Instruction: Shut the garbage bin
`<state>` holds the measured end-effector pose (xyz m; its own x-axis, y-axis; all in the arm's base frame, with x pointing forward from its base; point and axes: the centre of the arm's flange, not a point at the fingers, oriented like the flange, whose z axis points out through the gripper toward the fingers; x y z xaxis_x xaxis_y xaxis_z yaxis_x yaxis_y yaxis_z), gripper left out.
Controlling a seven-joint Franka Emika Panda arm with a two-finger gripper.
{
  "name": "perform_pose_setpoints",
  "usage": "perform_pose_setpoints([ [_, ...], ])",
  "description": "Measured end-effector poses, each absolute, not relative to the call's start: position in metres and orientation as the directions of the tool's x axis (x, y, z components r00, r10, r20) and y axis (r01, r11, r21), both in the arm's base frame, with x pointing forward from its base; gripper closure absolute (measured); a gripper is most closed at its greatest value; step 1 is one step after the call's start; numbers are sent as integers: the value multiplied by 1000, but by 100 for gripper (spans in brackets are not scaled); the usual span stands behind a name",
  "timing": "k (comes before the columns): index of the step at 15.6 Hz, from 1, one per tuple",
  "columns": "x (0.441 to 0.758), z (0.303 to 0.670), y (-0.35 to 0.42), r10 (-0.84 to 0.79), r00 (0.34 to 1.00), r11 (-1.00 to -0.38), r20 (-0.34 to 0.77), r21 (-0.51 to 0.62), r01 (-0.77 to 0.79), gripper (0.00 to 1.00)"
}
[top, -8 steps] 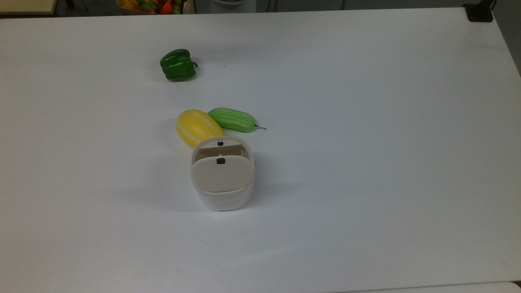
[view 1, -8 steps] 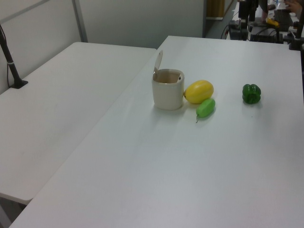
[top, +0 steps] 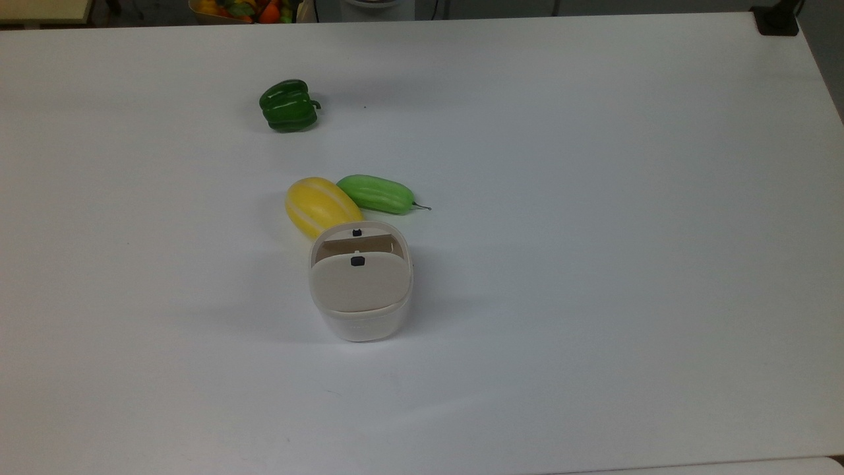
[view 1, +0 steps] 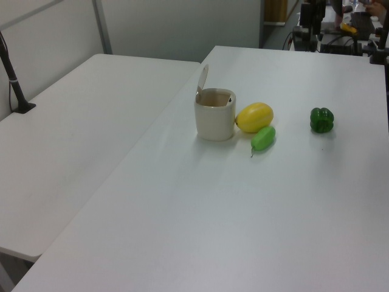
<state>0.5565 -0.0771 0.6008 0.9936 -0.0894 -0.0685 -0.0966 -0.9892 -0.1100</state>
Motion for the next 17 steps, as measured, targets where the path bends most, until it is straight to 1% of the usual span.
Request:
perform_pose_setpoints([
  [2,567,592,-77,-91,994,-989,-63,-114,-98,0],
  [3,575,588,-77,-94,995,-988,-40,-118,-98,1],
  [4,583,587,-75,-96,995,-988,-1,-124,-95,6],
  [5,592,588,-71,-94,995,-987,43,-131,-88,6],
  [6,599,591,-62,-88,992,-987,89,-140,-75,12],
  [8,612,604,-39,-89,978,-983,186,-176,-56,36],
  [9,616,609,-29,-92,970,-980,226,-193,-48,44],
  [11,625,617,-7,-99,951,-977,292,-212,-37,67],
  [13,637,616,13,-111,927,-975,357,-219,-32,89],
  [14,646,612,21,-112,913,-975,392,-220,-26,97],
  [15,656,607,28,-114,898,-975,425,-219,-20,99],
  [17,676,594,33,-114,869,-977,482,-211,-11,99],
])
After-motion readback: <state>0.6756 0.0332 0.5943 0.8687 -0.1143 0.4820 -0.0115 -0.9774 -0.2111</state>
